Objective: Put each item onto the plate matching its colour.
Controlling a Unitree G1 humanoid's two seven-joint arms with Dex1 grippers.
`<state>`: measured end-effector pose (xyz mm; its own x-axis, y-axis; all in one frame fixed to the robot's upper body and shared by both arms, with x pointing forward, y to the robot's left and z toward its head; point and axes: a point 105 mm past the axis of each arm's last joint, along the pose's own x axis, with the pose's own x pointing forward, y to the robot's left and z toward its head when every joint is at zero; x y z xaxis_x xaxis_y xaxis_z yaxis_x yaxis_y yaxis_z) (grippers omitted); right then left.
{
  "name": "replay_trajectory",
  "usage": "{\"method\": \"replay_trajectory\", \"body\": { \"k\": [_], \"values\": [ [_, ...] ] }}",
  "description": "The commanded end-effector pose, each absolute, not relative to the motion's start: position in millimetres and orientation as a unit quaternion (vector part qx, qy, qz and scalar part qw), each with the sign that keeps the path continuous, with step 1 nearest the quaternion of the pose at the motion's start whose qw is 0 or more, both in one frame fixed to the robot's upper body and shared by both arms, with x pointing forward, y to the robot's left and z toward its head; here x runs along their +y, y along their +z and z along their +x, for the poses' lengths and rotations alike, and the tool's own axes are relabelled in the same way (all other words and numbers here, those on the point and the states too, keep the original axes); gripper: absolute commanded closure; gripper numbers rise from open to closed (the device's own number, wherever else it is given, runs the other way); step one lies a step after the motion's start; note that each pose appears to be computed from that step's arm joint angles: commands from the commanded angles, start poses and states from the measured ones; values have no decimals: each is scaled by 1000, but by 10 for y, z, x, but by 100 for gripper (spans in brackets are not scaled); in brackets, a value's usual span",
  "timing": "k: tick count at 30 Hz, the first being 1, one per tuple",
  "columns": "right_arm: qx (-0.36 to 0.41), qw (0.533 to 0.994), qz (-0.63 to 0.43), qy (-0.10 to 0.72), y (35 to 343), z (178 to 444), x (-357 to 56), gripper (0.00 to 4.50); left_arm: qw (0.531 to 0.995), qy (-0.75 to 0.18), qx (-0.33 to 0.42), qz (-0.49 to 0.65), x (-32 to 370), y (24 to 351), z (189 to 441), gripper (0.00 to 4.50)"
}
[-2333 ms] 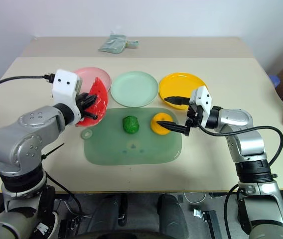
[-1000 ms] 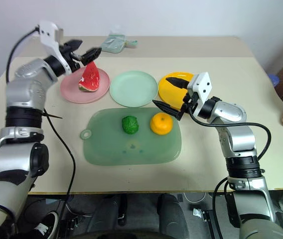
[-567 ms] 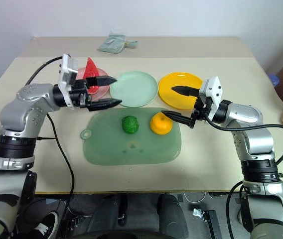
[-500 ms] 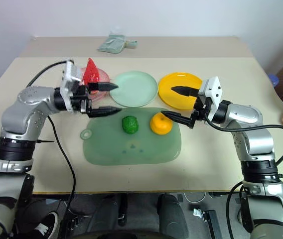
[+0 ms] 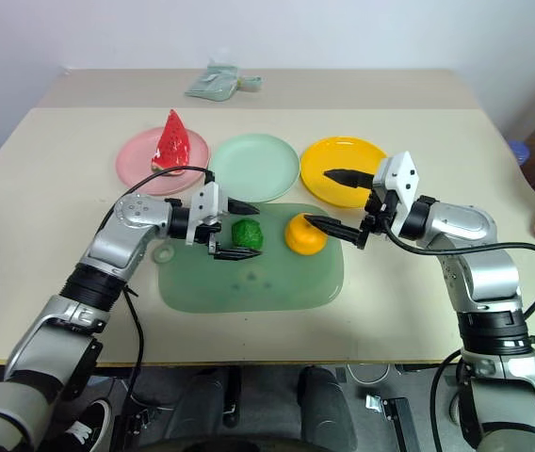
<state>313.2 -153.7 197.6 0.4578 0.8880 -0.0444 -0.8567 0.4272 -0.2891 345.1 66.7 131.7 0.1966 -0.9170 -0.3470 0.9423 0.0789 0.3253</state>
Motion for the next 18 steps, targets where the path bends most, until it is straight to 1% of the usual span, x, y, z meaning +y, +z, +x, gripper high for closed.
{"method": "replay_trajectory", "body": {
  "k": [1, 2, 5, 7, 8, 12, 15, 17, 18],
  "values": [
    [-49, 826, -136, 544, 2015, 3013, -1517, 0, 734, -627, 16, 259, 660, 1336, 3477, 4],
    [-45, 822, -137, 550, 2009, 2988, -1513, 0, 737, -628, 17, 251, 651, 1338, 3478, 4],
    [-55, 827, -139, 541, 2043, 3020, -1521, 0, 740, -632, 24, 230, 634, 1343, 3474, 76],
    [-58, 828, -143, 539, 2044, 3031, -1517, 0, 741, -632, 26, 226, 636, 1348, 3473, 179],
    [-60, 829, -145, 537, 2047, 3037, -1515, 0, 743, -629, 19, 227, 631, 1375, 3480, 191],
    [-64, 832, -142, 533, 2057, 3051, -1522, 0, 756, -619, -22, 210, 578, 1575, 3499, 191],
    [-74, 839, -134, 523, 2103, 3097, -1534, 0, 798, -572, -62, 178, 560, 1853, 3693, 191],
    [-79, 841, -140, 517, 2118, 3127, -1532, 0, 830, -521, -88, 182, 582, 1989, 3877, 191],
    [-81, 844, -141, 512, 2127, 3157, -1530, 0, 846, -497, -92, 166, 593, 2050, 3978, 191]
  ]
}}
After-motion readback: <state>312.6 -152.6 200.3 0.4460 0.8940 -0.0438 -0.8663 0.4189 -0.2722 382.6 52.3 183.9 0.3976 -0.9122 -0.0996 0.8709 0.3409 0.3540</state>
